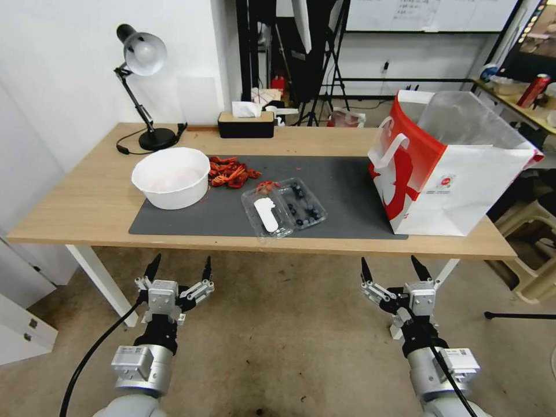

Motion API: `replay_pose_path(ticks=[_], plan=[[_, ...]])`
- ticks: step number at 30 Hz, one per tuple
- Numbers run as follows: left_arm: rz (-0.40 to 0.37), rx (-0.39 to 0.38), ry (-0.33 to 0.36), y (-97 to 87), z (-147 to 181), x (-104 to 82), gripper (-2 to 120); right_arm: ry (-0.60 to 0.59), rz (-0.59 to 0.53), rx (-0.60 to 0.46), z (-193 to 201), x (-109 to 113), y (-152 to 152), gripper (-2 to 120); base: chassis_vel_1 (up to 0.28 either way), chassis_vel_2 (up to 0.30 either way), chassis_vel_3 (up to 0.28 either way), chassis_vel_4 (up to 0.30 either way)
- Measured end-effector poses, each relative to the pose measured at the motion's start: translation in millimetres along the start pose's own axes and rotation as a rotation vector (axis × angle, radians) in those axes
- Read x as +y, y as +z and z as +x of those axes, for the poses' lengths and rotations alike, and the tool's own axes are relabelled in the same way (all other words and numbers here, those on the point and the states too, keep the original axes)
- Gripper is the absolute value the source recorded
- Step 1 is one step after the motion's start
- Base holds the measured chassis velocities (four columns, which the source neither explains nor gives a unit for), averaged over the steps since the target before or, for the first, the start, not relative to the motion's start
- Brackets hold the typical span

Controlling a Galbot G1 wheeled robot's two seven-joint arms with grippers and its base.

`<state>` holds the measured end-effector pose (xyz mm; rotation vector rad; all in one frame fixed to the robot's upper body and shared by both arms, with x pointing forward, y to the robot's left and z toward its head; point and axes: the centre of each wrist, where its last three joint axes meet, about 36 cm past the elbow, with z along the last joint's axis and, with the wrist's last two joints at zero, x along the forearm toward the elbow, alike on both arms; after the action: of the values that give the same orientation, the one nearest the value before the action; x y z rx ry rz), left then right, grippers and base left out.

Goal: Close the takeout container lid, then place the container into the takeout bag.

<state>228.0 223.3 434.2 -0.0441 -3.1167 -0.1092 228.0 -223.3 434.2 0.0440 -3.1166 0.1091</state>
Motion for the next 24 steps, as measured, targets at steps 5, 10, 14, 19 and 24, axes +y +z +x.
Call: replay_pose_path(ticks=[5, 10, 14, 19, 24], plan=[[0.000, 0.000, 0.000, 0.0, 0.0, 0.0, 100, 0.000, 0.000, 0.000, 0.0, 0.0, 0.0, 100, 0.000, 0.000, 0.000, 0.000], [0.000, 0.000, 0.000, 0.0, 0.0, 0.0, 100, 0.000, 0.000, 0.000, 0.0, 0.0, 0.0, 100, 0.000, 0.000, 0.000, 0.000], [0.000, 0.000, 0.000, 0.0, 0.0, 0.0, 100, 0.000, 0.000, 0.000, 0.0, 0.0, 0.0, 100, 0.000, 0.000, 0.000, 0.000], [0.006, 0.001, -0.002, -0.3, 0.9, -1.8, 100, -0.036, -0.003, 0.014, -1.7, 3.0, 0.7, 100, 0.000, 0.000, 0.000, 0.000], [0.119, 0.017, -0.035, -10.8, 14.2, -30.2, 100, -0.283, -0.060, 0.100, -11.9, 25.9, 12.8, 100, 0.000, 0.000, 0.000, 0.000]])
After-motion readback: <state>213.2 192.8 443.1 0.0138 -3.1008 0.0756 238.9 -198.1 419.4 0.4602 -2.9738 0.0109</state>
